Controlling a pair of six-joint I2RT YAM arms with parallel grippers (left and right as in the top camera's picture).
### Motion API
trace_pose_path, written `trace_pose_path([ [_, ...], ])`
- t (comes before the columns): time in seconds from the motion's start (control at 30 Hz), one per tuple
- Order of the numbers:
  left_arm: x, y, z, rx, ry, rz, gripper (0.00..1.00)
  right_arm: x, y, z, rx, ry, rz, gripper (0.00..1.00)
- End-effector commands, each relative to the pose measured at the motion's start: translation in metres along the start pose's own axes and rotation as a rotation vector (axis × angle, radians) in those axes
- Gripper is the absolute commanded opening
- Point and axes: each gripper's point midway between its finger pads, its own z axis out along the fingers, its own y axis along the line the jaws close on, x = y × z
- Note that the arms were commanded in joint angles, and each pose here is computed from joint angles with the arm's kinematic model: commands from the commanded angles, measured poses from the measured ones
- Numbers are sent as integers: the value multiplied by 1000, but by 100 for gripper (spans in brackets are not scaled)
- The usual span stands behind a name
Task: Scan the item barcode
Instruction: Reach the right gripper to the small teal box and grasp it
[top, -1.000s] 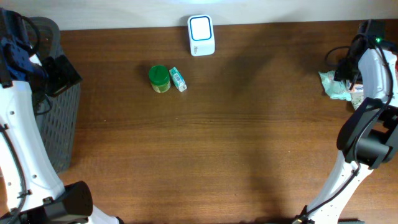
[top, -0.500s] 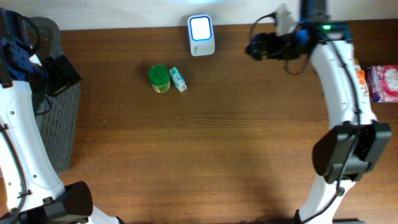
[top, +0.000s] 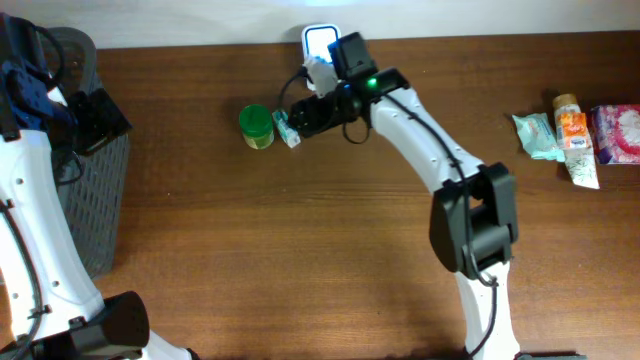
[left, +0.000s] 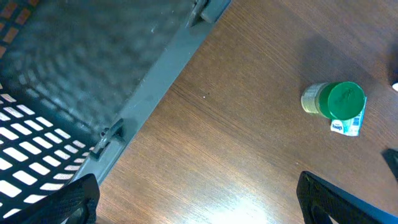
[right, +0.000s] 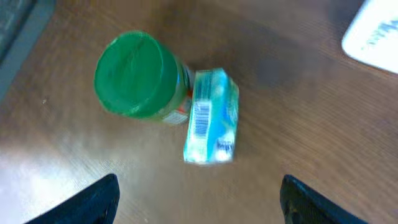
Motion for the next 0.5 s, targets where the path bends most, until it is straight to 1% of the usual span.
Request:
trace_pose_path([
  [0.0, 1, 4, -8, -1, -21, -18, 99, 8, -13, 30, 113, 14, -25, 77],
  [0.03, 1, 4, -8, -1, -21, -18, 99, 10, -16, 39, 138, 14, -34, 74],
  [0.1, 1, 4, -8, -1, -21, -19, 99, 9, -14, 46, 135, 4, -49, 69],
  [0.13, 1, 4, -8, -1, -21, -18, 99, 7, -13, 49, 133, -5, -55, 68],
  [0.23, 1, 4, -8, -1, -21, -18, 99, 4, -11, 57, 129, -28, -73, 67],
  [0.37, 1, 4, -8, -1, -21, -19, 99, 20, -21, 75, 146, 14, -65, 67],
  [0.47, 1, 4, -8, -1, -21, -19, 99, 19, -22, 77, 146, 8, -67, 66],
])
